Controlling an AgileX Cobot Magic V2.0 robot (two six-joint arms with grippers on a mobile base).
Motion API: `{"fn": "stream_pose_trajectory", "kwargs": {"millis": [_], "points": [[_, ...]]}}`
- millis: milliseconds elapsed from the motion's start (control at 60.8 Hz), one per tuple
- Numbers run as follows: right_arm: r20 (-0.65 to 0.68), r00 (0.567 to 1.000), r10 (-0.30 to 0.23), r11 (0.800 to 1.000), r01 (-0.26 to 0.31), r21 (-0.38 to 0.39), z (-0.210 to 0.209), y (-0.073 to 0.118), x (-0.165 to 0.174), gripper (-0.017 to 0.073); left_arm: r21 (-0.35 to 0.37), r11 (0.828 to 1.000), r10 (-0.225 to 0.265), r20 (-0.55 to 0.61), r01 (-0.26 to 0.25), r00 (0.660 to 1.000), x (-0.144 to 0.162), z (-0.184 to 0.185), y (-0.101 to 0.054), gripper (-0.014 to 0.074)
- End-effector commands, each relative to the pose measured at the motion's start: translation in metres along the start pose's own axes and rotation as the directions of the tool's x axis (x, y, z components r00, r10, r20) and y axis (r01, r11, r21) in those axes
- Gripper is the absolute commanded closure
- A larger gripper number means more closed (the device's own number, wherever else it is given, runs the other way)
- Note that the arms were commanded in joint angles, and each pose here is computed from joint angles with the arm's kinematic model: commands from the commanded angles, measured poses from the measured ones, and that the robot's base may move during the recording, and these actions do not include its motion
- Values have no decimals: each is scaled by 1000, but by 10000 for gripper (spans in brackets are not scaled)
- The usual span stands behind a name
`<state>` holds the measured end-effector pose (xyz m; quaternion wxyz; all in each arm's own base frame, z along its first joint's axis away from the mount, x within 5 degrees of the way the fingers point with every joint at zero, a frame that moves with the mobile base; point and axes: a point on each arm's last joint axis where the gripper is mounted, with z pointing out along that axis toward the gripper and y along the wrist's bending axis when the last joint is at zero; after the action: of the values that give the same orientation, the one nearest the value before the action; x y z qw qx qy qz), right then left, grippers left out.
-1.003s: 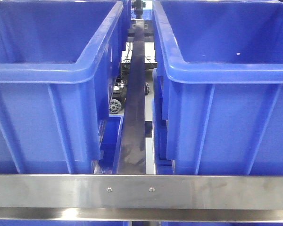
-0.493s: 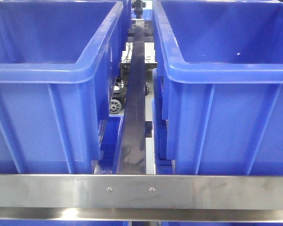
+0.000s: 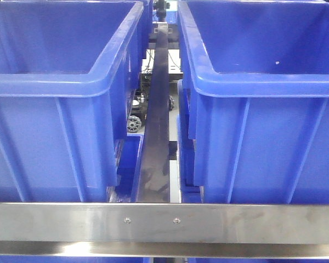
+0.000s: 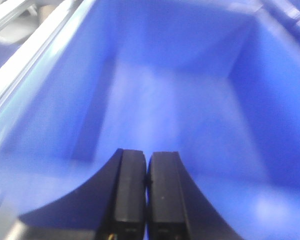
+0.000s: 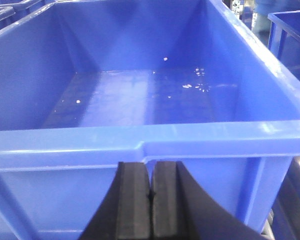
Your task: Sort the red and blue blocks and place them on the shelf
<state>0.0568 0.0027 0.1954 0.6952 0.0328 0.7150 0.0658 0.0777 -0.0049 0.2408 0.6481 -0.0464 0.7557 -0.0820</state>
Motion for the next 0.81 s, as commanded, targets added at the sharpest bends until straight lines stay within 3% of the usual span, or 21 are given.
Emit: {"fn": "stream_pose_trajectory", "kwargs": {"millis": [0,493,790], "points": [[133,991,-9,1000,11,-19,-3,2,-16,510,24,1000,-16,150,12,989,-3,-9,0,449],[133,991,-9,1000,11,-19,-3,2,-16,510,-20,999,-22,235,28,972,38,-17,11,449],[133,991,-9,1000,11,-19,-3,2,-16,510,-21,999,-25,231,31,973,39,-16,11,449]]}}
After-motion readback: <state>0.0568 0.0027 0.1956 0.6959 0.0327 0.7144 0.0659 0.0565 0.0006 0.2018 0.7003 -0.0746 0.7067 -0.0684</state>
